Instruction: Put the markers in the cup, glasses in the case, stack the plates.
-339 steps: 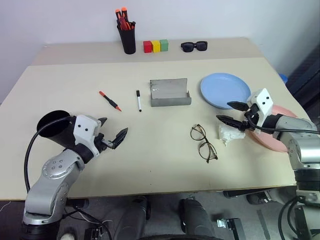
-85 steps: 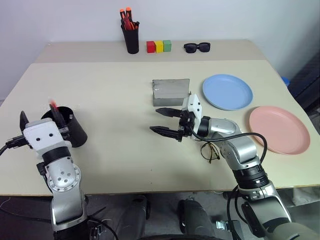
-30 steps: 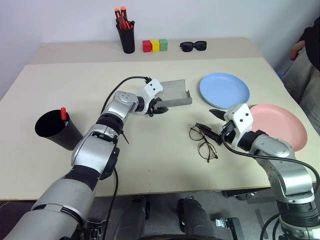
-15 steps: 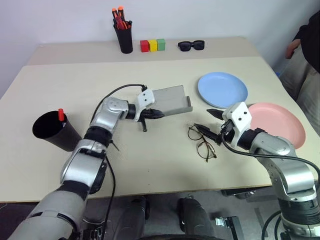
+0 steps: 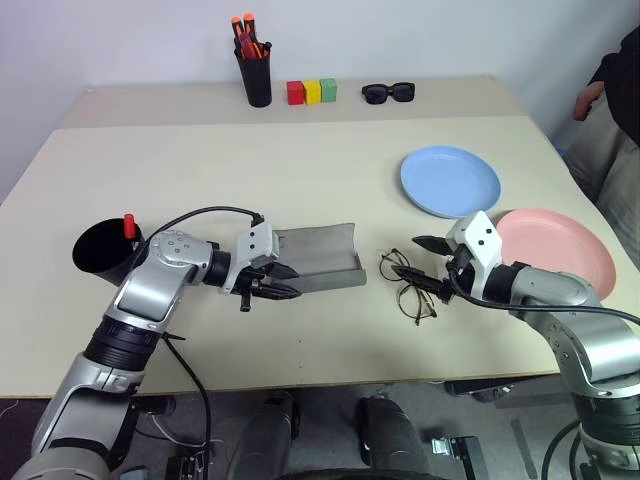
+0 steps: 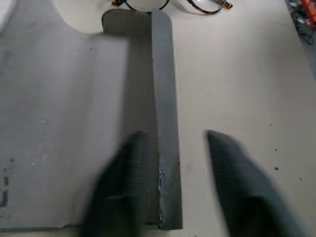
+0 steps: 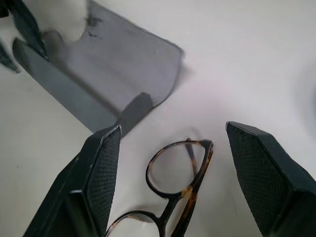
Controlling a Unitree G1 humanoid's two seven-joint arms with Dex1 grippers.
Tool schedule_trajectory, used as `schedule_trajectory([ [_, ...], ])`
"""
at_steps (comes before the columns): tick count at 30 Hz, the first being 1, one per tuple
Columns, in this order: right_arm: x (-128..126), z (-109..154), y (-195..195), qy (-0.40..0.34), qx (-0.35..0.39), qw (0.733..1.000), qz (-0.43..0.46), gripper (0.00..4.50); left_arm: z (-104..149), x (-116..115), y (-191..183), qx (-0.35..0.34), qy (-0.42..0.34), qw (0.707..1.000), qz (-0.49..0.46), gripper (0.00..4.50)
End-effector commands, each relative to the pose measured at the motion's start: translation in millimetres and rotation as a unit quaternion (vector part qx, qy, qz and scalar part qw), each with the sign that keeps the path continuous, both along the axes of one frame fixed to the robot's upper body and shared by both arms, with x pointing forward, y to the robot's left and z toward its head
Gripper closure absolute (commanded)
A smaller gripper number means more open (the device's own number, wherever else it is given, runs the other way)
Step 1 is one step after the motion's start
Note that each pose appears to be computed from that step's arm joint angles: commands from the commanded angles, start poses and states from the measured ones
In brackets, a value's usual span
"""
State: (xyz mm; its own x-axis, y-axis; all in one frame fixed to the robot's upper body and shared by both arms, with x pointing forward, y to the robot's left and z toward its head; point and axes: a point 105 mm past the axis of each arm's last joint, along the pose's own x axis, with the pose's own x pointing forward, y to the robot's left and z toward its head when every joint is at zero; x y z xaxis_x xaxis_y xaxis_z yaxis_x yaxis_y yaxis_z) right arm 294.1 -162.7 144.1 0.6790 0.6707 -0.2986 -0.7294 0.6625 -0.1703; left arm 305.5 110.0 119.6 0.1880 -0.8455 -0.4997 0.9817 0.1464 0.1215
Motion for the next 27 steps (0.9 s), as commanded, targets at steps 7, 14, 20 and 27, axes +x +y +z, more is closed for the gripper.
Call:
schedule_trajectory([
  [7, 1.0, -0.3, -16.2, 0.034, -0.018, 0.999, -0.012, 1.05, 37.2, -8.3, -25.3, -0.084, -0.132, 0.988, 0.012, 1.19],
  [14, -5.1, -10.6, -14.0, 0.097, 0.015, 0.995, -0.011, 1.05, 31.7, -56.4, -39.4, -0.163, -0.13, 0.978, 0.03, 1.19],
  [20, -3.9, -21.3, -18.7, 0.14, 0.019, 0.99, -0.025, 1.05, 2.2, -74.9, -25.3, -0.14, -0.13, 0.978, 0.08, 1.19],
  [27, 1.4, -25.7, -23.4, 0.153, 0.019, 0.987, -0.036, 1.05, -1.8, -84.5, -22.8, -0.153, -0.13, 0.973, 0.115, 1.19],
])
